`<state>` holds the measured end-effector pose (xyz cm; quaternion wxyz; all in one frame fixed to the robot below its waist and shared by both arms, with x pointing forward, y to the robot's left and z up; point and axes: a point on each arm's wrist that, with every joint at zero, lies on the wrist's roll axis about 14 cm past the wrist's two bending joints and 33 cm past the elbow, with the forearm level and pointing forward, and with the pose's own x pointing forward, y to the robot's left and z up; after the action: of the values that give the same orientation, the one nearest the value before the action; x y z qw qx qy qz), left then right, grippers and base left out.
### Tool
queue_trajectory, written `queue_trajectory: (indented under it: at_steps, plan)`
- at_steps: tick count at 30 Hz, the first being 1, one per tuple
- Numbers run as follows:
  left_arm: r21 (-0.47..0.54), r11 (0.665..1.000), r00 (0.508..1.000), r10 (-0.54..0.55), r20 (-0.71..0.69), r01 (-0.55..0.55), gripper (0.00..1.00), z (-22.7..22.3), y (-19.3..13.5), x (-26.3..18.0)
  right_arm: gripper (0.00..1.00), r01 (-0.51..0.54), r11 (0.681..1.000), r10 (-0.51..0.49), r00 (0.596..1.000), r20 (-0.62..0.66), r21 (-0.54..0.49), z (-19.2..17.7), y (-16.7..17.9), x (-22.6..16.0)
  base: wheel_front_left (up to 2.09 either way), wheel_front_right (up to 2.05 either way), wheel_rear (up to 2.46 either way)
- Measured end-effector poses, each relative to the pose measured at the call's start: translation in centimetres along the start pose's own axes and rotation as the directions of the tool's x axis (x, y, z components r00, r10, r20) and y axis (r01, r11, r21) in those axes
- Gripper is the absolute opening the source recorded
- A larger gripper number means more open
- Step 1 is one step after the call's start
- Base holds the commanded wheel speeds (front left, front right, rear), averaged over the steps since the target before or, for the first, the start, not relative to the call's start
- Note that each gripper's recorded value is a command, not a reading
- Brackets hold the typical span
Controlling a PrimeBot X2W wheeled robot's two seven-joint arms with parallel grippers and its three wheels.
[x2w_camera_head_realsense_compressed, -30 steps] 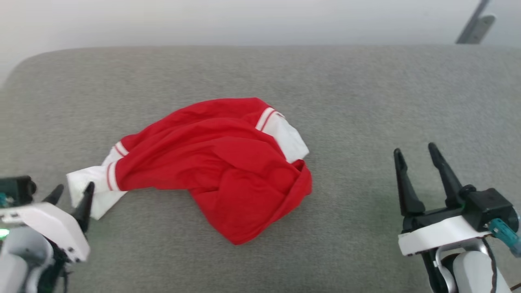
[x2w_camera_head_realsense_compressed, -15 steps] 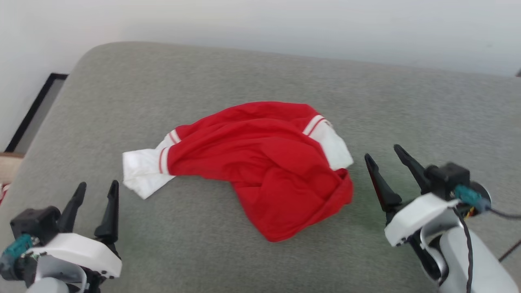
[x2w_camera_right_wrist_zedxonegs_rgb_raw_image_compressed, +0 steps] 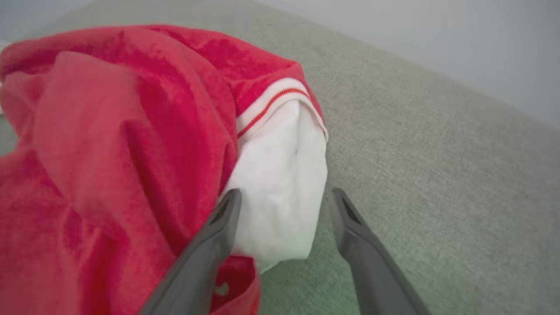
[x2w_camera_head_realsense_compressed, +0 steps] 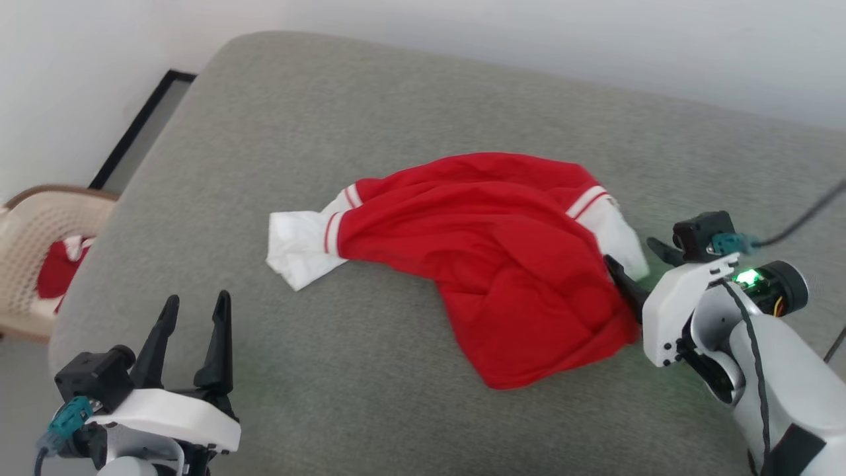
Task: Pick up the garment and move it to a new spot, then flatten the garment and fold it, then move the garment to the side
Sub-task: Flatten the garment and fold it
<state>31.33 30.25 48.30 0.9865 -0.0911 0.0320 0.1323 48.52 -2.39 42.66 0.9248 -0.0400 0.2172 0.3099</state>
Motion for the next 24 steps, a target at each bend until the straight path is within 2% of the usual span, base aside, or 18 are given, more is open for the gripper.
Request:
queue_trajectory:
  at_steps: [6, 7, 8, 9, 10, 17, 24]
  plan:
    - [-0.024, 0.999, 0.998, 0.046, 0.037, -0.045, 1.0, 0.5, 0.8, -0.6, 1.0, -0.036, 0.999, 0.037, 0.976, -0.213, 0.008, -2.8, 0.7, 1.9, 0.0, 0.0, 0.0]
    - [-0.025, 0.999, 0.998, 0.049, 0.038, -0.048, 1.0, 0.4, 0.9, -0.8, 0.92, -0.038, 0.999, 0.038, 0.968, -0.246, 0.003, -3.2, 0.6, 2.1, 0.0, 0.0, 0.0]
    - [-0.029, 0.998, 0.998, 0.055, 0.037, -0.054, 1.0, 0.3, 1.0, -0.9, 0.82, -0.04, 0.999, 0.042, 0.961, -0.275, 0.012, -3.4, 0.7, 2.3, 0.0, 0.0, 0.0]
    - [-0.032, 0.998, 0.998, 0.061, 0.035, -0.06, 1.0, 0.1, 1.1, -1.0, 0.45, -0.045, 0.999, 0.047, 0.953, -0.298, 0.014, -3.5, 0.7, 2.5, 0.0, 0.0, 0.0]
    - [-0.034, 0.997, 0.997, 0.065, 0.034, -0.064, 1.0, 0.0, 1.1, -1.1, 0.0, -0.048, 0.999, 0.048, 0.949, -0.312, 0.008, -3.5, 0.7, 2.7, 0.0, 0.0, 0.0]
    - [-0.048, 0.996, 0.997, 0.072, 0.042, -0.07, 1.0, -0.3, 1.2, -1.1, 0.0, -0.037, 0.999, 0.045, 0.941, -0.336, 0.03, -2.2, -0.3, 3.2, 0.0, 0.0, 0.0]
    - [-0.049, 0.996, 0.996, 0.072, 0.048, -0.069, 1.0, -0.5, 1.4, -1.1, 0.0, 0.013, 0.996, 0.007, 0.973, -0.232, 0.084, 2.3, -3.5, 1.2, 0.0, 0.0, 0.0]
